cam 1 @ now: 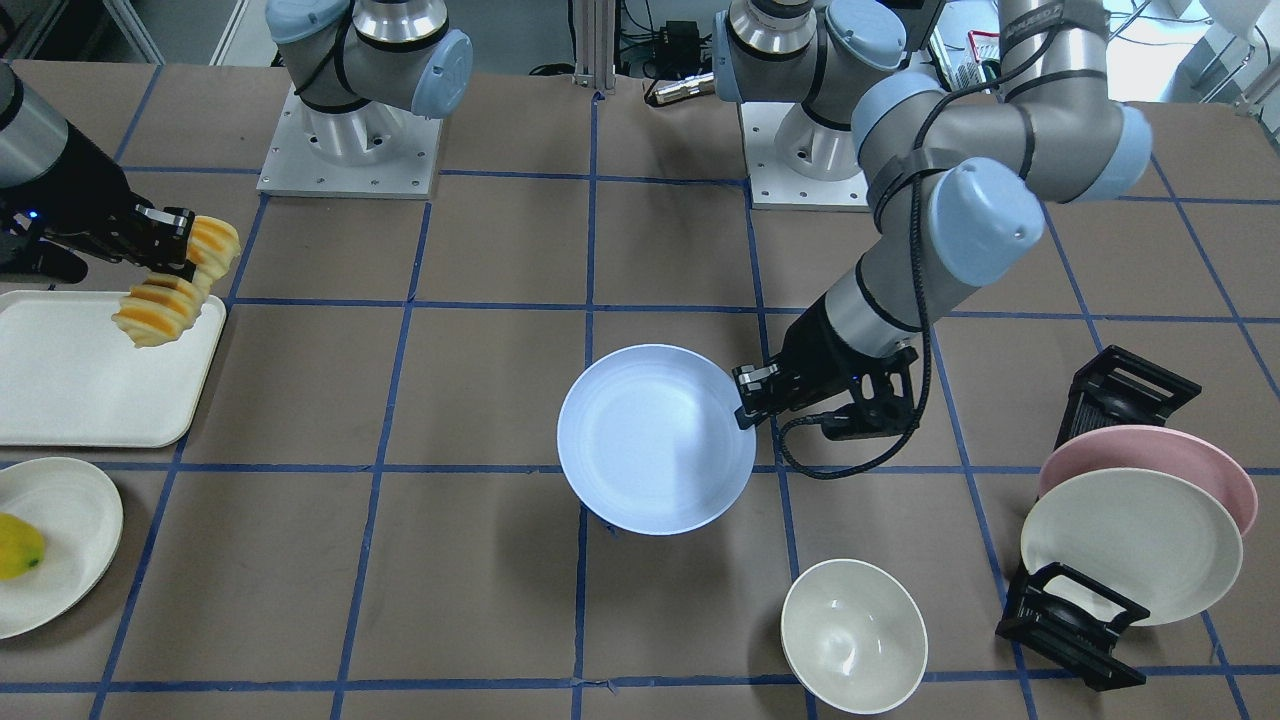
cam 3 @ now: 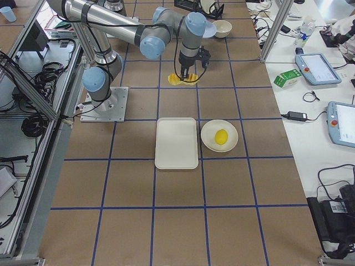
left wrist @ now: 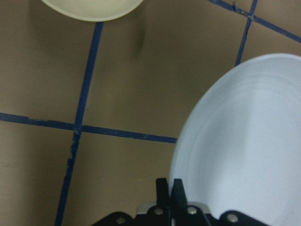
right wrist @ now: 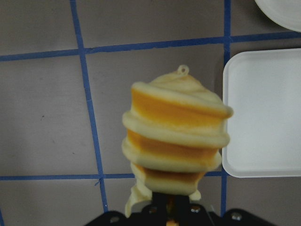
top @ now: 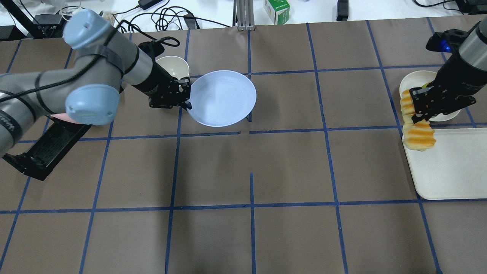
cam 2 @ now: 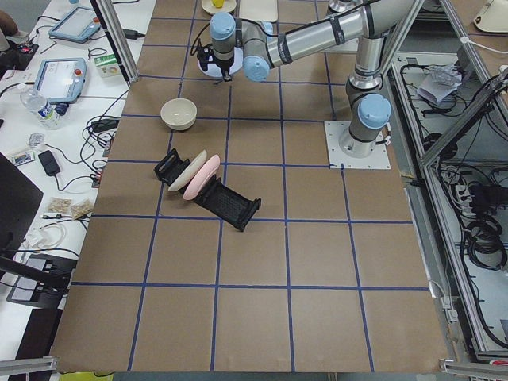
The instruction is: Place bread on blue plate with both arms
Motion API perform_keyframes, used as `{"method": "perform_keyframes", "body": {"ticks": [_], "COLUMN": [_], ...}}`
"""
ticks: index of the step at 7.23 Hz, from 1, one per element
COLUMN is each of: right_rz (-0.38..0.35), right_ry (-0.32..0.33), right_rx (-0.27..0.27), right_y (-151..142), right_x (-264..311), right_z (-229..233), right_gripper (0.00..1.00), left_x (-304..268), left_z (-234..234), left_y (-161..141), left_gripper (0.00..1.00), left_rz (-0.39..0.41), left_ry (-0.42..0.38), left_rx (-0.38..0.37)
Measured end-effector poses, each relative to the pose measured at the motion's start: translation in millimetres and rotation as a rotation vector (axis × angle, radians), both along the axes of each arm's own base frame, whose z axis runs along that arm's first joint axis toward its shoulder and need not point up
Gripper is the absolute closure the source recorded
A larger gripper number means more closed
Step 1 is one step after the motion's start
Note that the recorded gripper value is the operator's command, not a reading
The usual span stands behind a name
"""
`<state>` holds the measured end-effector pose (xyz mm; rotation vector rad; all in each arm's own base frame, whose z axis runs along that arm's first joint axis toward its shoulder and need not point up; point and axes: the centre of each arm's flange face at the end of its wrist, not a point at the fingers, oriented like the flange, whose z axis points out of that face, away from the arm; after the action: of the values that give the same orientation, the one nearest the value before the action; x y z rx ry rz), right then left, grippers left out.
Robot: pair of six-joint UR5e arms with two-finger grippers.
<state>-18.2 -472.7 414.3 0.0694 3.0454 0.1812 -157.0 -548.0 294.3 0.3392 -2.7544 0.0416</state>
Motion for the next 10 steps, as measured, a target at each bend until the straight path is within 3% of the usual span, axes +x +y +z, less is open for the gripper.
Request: {"method": "perform_keyframes", "body": {"ticks": [2, 4, 6, 8, 10], "right_rz": [0.026, 0.032, 0.059, 0.082, 0.083], "right_ry": [-0.029, -0.055, -0.062, -0.063, -0.073], "right_rx": [-0.020, -0.024, -0.082, -0.109, -0.082], "right_y": [1, 3, -4, -10, -24], "right_x": [48, 86, 120, 137, 162], "right_z": [5, 6, 6, 2, -27], "right_gripper": [1.00, 1.00, 1.00, 1.00, 1.00], "left_x": [-24, -43, -59, -65, -63], "left_z": [-60, -93, -111, -105, -79], "left_y": [16, 18, 15, 9, -8], "left_gripper": [1.00, 1.00, 0.01, 0.00, 0.00], "left_rz": [-0.003, -0.007, -0.007, 0.001, 0.008], "left_ry": [0.004, 0.009, 0.014, 0.019, 0.020], "left_rx": [-0.041, -0.030, -0.042, -0.095, -0.100]}}
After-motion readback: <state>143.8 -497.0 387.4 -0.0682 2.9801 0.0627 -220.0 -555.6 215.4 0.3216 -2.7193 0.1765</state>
